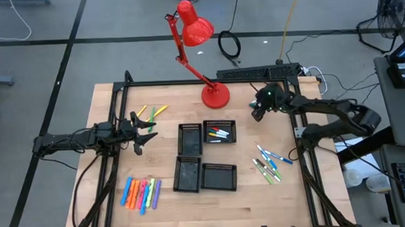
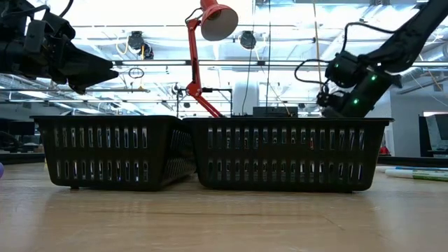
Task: Pick & Place Markers
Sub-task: Put the dark blue highlighter pen into the top right black bin
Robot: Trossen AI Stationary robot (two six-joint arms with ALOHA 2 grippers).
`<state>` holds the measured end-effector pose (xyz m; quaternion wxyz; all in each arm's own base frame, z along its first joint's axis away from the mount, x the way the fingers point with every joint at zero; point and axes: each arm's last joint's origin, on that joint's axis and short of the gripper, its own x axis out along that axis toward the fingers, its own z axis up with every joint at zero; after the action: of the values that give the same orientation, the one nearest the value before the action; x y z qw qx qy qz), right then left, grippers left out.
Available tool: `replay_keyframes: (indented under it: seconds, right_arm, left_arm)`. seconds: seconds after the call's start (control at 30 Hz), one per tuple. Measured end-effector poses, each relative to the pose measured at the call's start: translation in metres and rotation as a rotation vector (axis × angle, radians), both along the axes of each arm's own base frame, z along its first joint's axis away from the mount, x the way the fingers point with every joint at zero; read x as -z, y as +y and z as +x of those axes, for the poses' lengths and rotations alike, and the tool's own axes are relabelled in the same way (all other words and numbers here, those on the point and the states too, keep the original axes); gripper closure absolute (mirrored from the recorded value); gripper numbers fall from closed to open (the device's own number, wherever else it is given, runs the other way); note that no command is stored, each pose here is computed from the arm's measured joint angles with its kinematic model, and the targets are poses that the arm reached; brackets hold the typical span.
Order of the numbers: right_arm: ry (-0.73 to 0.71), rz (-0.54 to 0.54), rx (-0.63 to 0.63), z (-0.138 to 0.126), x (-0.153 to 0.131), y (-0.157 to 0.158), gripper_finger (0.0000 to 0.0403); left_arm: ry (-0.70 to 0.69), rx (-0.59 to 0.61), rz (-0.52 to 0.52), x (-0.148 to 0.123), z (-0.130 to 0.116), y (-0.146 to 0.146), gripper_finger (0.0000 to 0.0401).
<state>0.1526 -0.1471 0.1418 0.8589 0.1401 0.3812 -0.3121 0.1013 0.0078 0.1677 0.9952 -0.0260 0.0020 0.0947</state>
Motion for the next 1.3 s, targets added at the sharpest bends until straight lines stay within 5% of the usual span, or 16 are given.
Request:
replay_keyframes:
  seconds: [0.37, 0.9, 1.3]
  right_arm:
    - [0.108, 0.06, -0.043, 0.007, 0.033, -0.007, 0.0222]
    - [0.167, 0.143, 0.112, 0.001, 0.031, 0.005, 0.0223]
    - [0.238, 0.158, 0.057, 0.003, 0.034, 0.016, 0.0223]
  left_arm:
    - [0.0, 0.0, 0.0, 0.0, 0.0, 0.0, 0.0192]
    - [0.0, 0.0, 0.0, 0.0, 0.0, 0.0, 0.0192]
    - [0.0, 0.0, 0.0, 0.0, 0.0, 0.0, 0.0192]
